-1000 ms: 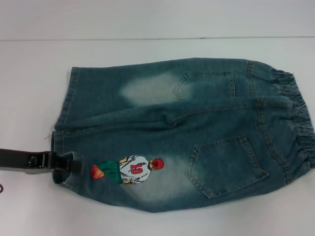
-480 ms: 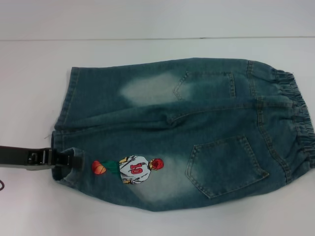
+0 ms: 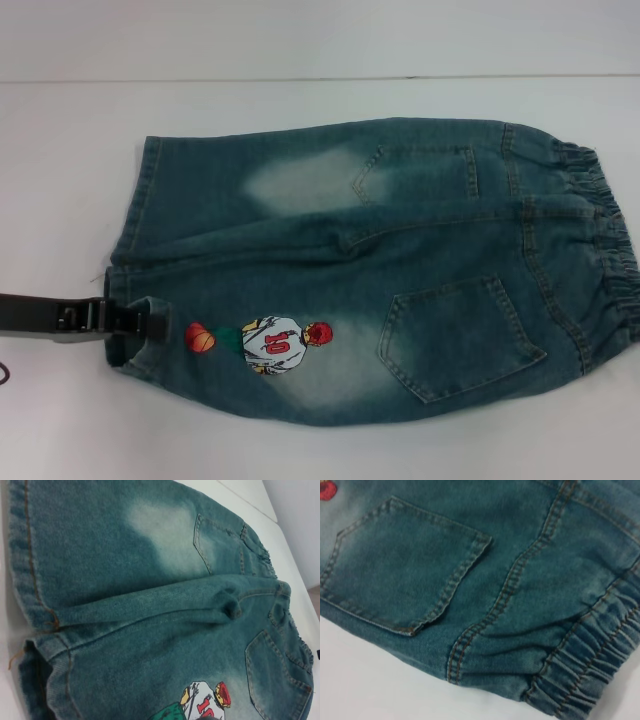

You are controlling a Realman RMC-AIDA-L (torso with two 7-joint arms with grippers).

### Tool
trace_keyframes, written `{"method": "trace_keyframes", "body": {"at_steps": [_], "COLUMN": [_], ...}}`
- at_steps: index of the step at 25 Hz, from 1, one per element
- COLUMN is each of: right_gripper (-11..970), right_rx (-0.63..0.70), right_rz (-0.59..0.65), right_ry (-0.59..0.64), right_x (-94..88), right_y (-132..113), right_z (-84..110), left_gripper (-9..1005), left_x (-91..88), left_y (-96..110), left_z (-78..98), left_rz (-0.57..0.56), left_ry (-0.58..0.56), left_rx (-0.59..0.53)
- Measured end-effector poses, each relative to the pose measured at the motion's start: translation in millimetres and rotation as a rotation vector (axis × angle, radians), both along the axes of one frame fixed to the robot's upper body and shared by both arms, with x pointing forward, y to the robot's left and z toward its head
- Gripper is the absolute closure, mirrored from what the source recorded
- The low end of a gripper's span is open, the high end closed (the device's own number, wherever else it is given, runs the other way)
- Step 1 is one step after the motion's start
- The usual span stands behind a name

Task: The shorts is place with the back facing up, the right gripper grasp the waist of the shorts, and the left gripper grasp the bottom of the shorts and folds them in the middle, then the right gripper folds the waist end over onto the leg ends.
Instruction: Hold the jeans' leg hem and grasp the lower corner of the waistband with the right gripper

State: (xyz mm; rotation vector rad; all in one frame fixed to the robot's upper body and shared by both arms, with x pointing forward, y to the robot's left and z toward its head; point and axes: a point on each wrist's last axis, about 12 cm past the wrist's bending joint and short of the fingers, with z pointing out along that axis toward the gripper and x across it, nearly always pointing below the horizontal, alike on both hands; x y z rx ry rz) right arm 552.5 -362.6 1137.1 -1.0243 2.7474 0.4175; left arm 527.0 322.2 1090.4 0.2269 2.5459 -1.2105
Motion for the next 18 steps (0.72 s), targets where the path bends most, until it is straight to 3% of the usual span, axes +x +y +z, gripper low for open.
{"method": "trace_keyframes", "body": {"at_steps": [9,18], "right_gripper": [85,87], "right_rx": [0.0,0.008], "right_rz": [0.015,0.027], "right_ry": [0.03,0.008], "right_x": [4.0,10.3], "right_y": [9,15], "right_z": [-10.6,-8.7], "left_gripper": [975,975], "left_x": [0.1,-1.2], "left_y": [0,0], "left_z": [-0.7,-2.0], "left_rz": [0.003,0.0], "left_ry": [-0.001,-0.001], "left_rx": [0.001,0.0]}}
